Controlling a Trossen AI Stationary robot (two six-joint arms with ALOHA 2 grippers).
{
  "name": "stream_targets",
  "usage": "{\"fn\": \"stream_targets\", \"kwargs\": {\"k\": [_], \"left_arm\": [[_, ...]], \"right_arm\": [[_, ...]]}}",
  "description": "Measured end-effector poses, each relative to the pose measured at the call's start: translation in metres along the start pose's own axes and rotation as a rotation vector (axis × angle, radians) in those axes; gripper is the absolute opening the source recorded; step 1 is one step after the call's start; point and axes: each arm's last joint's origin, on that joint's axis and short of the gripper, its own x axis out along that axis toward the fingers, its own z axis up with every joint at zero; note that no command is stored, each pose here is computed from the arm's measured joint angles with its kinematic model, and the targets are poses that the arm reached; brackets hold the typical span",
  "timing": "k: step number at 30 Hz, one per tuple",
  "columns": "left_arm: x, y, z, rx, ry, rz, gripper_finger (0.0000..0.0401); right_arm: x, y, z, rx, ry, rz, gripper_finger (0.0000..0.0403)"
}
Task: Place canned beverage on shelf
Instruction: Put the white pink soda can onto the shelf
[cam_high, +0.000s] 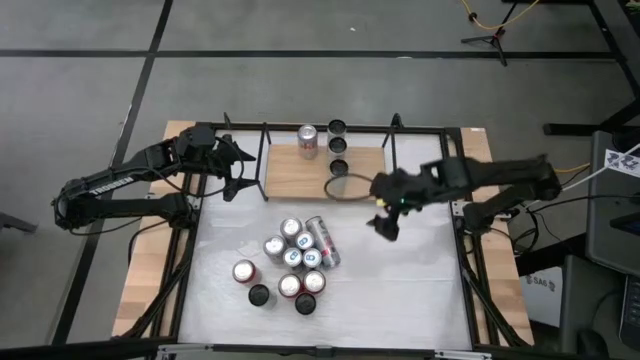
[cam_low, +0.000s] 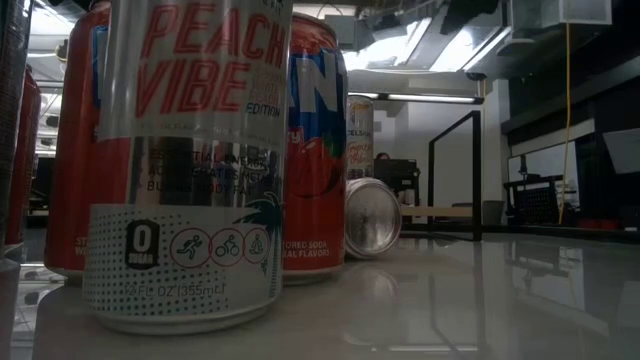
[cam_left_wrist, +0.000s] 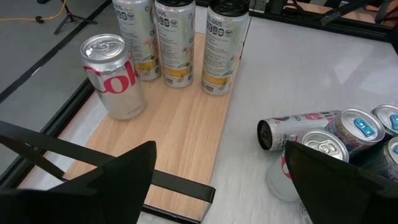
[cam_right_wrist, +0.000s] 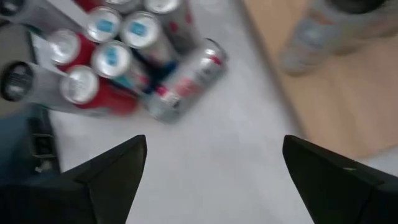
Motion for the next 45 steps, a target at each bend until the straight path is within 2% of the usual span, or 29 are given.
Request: {"fn": "stream_targets", "kwargs": {"k": [6, 10, 19, 22, 24, 30, 40, 45], "left_arm": [[0.000, 0.000, 0.000, 0.000, 0.000, 0.000, 0.0348], [0.000, 0.000, 0.000, 0.000, 0.000, 0.000, 0.0348], [0.000, 0.000, 0.000, 0.000, 0.000, -0.005, 0.0348], [0.000, 0.000, 0.000, 0.000, 0.000, -0.004, 0.0348], [0.000, 0.000, 0.000, 0.000, 0.001, -0.005, 0.0348], [0.000, 0.000, 0.000, 0.000, 0.000, -0.004, 0.0348], [0.000, 0.000, 0.000, 0.000, 0.001, -0.004, 0.0348], [0.000, 0.000, 0.000, 0.000, 0.001, -0.004, 0.0348]], "right_arm": [[0.034, 0.027, -0.006, -0.026, -0.085, 0.108, 0.0372], [0.053, 0.036, -0.004, -0.023, -0.127, 0.142, 0.0372], [0.098, 0.040, -0.005, 0.179, -0.033, 0.051, 0.0372], [0.116, 0.040, -0.008, 0.295, 0.029, 0.017, 0.0372], [0.127, 0.040, -0.012, 0.331, 0.075, -0.011, 0.0372], [0.153, 0.042, -0.019, 0.341, 0.196, -0.017, 0.0372], [0.179, 0.041, -0.022, 0.358, 0.226, -0.058, 0.0372], [0.186, 0.045, -0.018, 0.365, 0.184, -0.021, 0.0372]]}}
